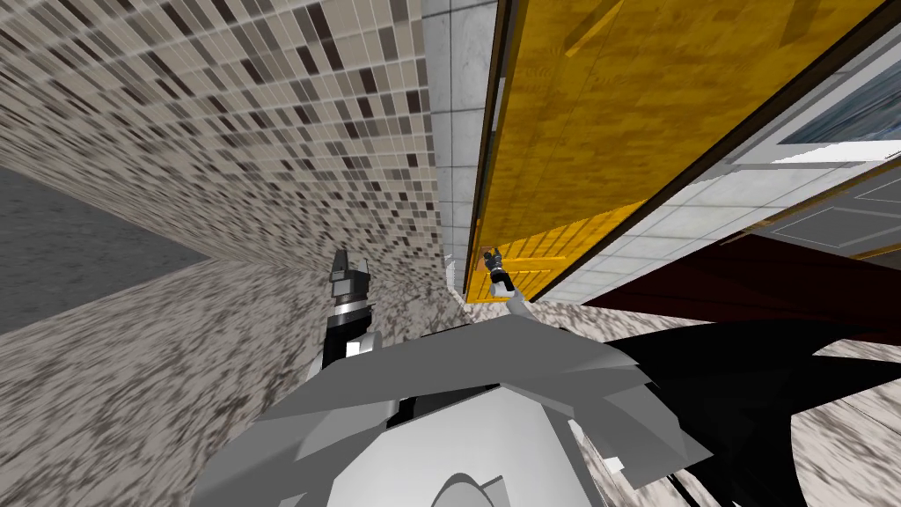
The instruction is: Pull the door open
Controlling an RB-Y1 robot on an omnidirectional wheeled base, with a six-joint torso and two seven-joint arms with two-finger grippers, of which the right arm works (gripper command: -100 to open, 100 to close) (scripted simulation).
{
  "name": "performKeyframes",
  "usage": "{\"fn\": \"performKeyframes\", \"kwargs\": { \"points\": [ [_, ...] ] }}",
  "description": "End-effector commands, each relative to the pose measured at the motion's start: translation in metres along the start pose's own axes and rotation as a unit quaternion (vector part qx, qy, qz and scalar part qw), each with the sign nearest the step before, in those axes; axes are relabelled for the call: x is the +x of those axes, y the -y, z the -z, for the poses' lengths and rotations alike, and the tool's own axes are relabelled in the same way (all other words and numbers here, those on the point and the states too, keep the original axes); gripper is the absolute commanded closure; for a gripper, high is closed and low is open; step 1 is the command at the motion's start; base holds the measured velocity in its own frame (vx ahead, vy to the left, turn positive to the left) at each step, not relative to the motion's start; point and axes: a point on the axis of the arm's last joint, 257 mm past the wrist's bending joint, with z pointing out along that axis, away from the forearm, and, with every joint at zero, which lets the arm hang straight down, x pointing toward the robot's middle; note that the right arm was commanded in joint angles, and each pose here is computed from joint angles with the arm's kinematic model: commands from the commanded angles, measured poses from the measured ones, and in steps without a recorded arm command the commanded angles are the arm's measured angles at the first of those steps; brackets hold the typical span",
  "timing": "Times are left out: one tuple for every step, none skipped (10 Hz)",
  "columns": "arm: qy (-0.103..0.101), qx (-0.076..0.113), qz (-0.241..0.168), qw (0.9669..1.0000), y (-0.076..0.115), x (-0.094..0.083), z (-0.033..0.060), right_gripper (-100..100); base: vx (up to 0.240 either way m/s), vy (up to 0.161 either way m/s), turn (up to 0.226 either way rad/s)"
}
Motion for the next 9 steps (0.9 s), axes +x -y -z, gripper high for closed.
{"fn": "performKeyframes", "kwargs": {
  "points": [
    [0.002,0.001,-0.04,0.9992,0.0027,0.0025,-0.0011,-100,-0.098,0.02,0.04],
    [0.003,0.001,-0.066,0.9978,0.0035,0.0035,-0.0019,-100,-0.095,0.001,0.039],
    [0.003,0.001,-0.071,0.9975,0.0035,0.0035,-0.0019,-100,-0.06,-0.011,0.014],
    [0.005,0.001,-0.101,0.9949,0.0044,0.0046,-0.0026,-100,-0.043,-0.02,0.024],
    [0.007,0.001,-0.127,0.9919,0.0054,0.0057,-0.0034,-100,-0.062,-0.016,0.061],
    [0.007,0.0,-0.133,0.9911,0.0054,0.0057,-0.0034,-100,-0.057,-0.013,0.022],
    [0.009,0.0,-0.164,0.9863,0.0065,0.0068,-0.0042,-100,-0.063,-0.015,0.033],
    [0.012,0.0,-0.19,0.9816,0.0076,0.0079,-0.005,-100,-0.079,-0.017,0.053],
    [0.012,0.0,-0.198,0.9801,0.0076,0.0079,-0.005,-100,-0.063,-0.011,0.022]
  ]
}}
